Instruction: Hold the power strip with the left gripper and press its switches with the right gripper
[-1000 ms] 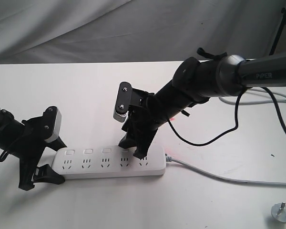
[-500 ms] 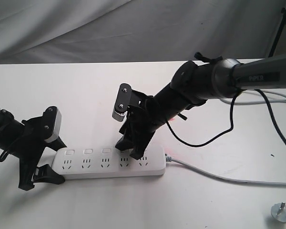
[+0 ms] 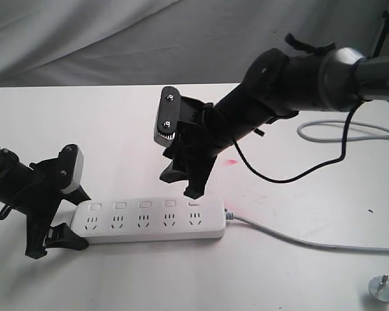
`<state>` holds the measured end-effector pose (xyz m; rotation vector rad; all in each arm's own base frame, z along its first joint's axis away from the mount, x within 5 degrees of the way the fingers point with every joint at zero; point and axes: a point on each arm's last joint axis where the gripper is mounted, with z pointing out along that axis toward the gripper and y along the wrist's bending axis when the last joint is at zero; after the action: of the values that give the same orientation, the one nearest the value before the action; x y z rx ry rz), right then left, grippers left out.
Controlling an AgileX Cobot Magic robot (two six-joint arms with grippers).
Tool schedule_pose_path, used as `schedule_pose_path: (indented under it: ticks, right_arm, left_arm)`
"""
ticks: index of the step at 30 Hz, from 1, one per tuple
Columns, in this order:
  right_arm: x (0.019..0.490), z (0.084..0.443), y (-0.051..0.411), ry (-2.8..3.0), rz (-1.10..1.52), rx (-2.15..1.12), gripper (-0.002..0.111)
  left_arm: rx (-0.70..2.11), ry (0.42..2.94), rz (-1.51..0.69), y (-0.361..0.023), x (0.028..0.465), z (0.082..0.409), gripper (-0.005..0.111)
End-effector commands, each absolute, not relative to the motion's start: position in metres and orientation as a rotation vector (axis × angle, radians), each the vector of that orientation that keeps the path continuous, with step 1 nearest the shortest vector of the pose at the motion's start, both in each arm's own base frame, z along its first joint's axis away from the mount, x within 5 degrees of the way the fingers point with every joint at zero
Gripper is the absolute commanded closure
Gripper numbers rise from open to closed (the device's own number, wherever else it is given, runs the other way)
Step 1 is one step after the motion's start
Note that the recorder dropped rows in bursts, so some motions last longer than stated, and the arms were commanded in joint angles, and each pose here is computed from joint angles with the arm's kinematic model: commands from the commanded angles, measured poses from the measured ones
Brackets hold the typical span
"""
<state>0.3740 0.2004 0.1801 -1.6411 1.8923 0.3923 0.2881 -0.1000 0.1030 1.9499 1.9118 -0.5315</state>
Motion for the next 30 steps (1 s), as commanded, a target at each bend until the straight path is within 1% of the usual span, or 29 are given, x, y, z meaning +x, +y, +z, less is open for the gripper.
schedule_pose_path:
  ticks: [1,9,14,17,30]
  right_arm:
    - [0.377,0.190,0.182,1.922,0.384,-1.621,0.063]
    - [0.384,0.185,0.166,1.982,0.385,-1.579,0.063]
    - [0.380,0.157,0.167,2.057,0.467,-1.552,0.063]
    - [0.381,0.148,0.167,2.074,0.468,-1.545,0.063]
    - [0.382,0.129,0.168,2.114,0.495,-1.559,0.063]
  left_arm:
    - [1.949,1.909,-0.524,-0.102,0.289,0.103,0.040]
    - [1.949,1.909,-0.524,-0.102,0.289,0.103,0.040]
    - [1.949,1.909,-0.524,-0.102,0.289,0.103,0.040]
    - [1.949,1.909,-0.524,-0.102,0.289,0.103,0.040]
    - [1.949,1.909,-0.524,-0.102,0.289,0.103,0.040]
